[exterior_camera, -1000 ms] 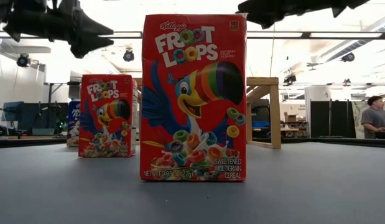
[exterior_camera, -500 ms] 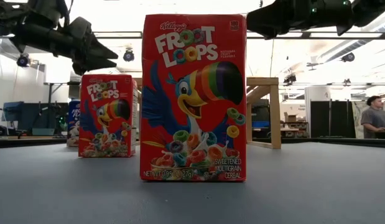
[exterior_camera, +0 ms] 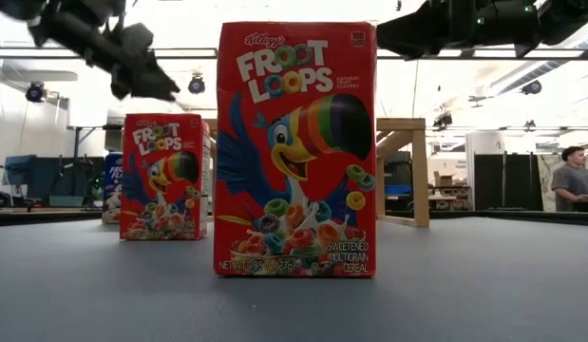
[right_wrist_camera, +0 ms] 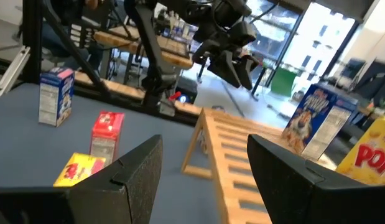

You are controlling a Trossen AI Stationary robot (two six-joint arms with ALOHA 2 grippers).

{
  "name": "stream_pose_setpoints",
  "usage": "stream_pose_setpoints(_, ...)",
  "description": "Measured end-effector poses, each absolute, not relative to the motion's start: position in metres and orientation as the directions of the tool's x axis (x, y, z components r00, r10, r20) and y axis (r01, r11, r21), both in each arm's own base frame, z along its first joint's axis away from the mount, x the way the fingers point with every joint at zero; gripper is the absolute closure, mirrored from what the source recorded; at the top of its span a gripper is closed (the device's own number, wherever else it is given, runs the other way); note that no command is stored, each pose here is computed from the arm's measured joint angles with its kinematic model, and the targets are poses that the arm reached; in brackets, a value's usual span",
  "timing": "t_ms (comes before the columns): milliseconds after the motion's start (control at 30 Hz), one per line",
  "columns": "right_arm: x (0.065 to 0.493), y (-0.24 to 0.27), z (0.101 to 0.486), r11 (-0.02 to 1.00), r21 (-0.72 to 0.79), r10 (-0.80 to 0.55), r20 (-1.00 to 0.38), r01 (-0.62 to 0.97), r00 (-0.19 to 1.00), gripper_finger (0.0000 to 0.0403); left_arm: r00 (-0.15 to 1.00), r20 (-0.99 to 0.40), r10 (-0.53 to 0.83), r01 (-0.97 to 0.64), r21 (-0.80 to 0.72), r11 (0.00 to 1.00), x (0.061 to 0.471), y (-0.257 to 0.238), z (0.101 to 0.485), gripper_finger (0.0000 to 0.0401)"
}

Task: Stack cereal on shelf
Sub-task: Put the top blue cereal box on the shelf aligned with the blue cereal box

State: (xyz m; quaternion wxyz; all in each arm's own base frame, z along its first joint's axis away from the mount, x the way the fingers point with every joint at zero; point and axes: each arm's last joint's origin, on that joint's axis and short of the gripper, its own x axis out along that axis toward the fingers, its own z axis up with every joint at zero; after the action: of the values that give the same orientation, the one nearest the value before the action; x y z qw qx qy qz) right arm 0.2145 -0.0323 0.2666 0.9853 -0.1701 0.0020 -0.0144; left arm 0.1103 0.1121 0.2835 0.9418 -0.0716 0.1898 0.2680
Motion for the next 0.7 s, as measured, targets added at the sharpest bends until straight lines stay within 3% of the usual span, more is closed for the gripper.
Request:
stream_pose_setpoints(200,0.216,-0.033,0.269,0.93,-0.364,-0.029,0.033,0.039,0.999,0.0179,0.667,-0.584,0.462,-0.54,0.049,0.84,0.108,0.112,0.314,0.0193)
stream_pose_setpoints(500,0.227,-0.034,0.259,0.924,-0.382,-0.029,0.014,0.032,0.999,0.0179,0.604,-0.681,0.413,-0.489,0.093,0.868,0.104,0.107,0.302,0.0135)
stream_pose_setpoints(700,0.235,-0.036,0.253,0.92,-0.39,-0.029,0.018,0.034,0.999,0.0179,0.432,-0.775,0.461,-0.501,0.22,0.837,0.101,0.111,0.288,0.009)
